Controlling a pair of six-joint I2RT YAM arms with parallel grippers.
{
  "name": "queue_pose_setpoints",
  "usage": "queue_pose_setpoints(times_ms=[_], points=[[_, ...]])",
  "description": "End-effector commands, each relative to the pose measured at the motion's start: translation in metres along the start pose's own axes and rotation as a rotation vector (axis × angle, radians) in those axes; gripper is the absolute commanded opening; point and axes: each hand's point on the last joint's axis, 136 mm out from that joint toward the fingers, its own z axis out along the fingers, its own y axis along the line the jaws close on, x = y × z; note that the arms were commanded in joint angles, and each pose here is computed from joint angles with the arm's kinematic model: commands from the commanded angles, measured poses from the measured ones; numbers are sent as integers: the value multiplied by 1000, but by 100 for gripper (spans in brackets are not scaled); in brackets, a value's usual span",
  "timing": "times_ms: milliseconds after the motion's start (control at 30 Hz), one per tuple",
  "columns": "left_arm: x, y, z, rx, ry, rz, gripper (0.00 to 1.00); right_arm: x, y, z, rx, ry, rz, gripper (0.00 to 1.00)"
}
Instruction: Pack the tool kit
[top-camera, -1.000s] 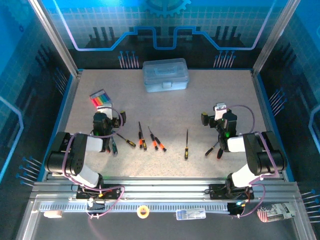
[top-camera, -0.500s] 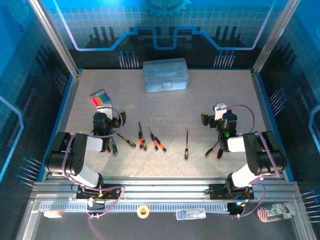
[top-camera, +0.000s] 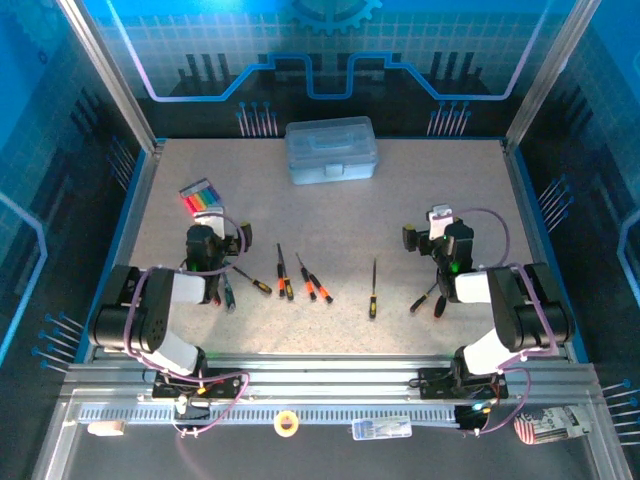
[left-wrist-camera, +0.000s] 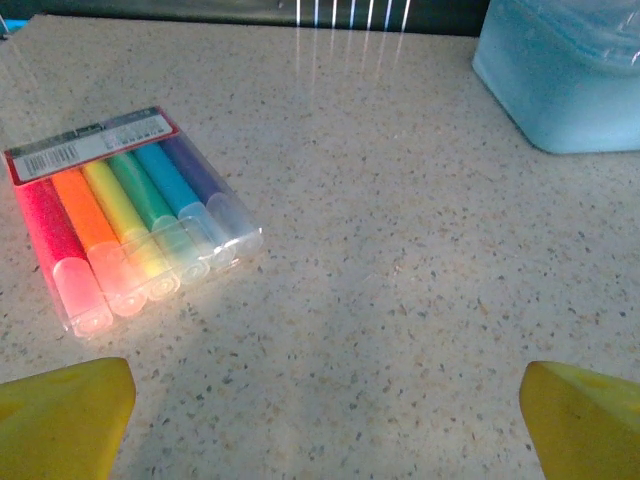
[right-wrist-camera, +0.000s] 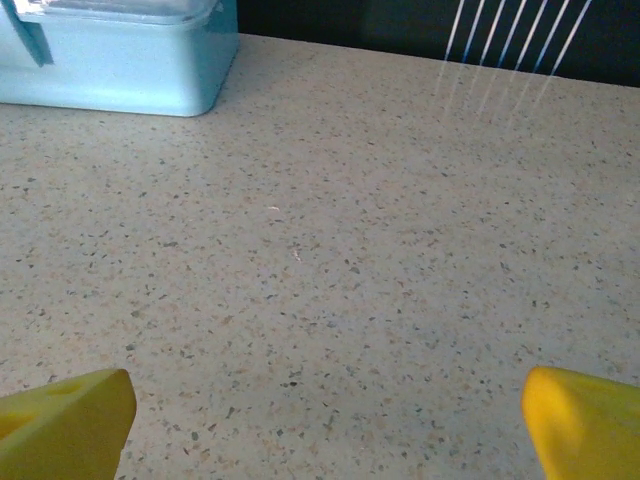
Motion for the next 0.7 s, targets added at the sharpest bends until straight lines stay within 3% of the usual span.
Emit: queue_pose_setpoints(times_ms=[0,200,333,400,467,567,667], points=[[-38,-6,-9,28,0,1,99,-35,-6,-5,40,-3,-10,100],[-82,-18,-39,77,36,-68,99,-85,4,-27,105,113,-41,100],[-111,-18,-63,65,6,-190,99,-120,24,-48,43,184,12,100],[-119,-8,-75,-1,16,-386,99,-124,46,-57,-126,220,128,100],[-102,3,-87,-100,108,-679,99,-126,62,-61,-340,139,358,100],[-97,-35,-80,167,94,-700,99,-128,51,-64,-504,-37,705,100],[-85,-38,-79,219,60,-775,99,-118,55,-53,-472,84,662,82]])
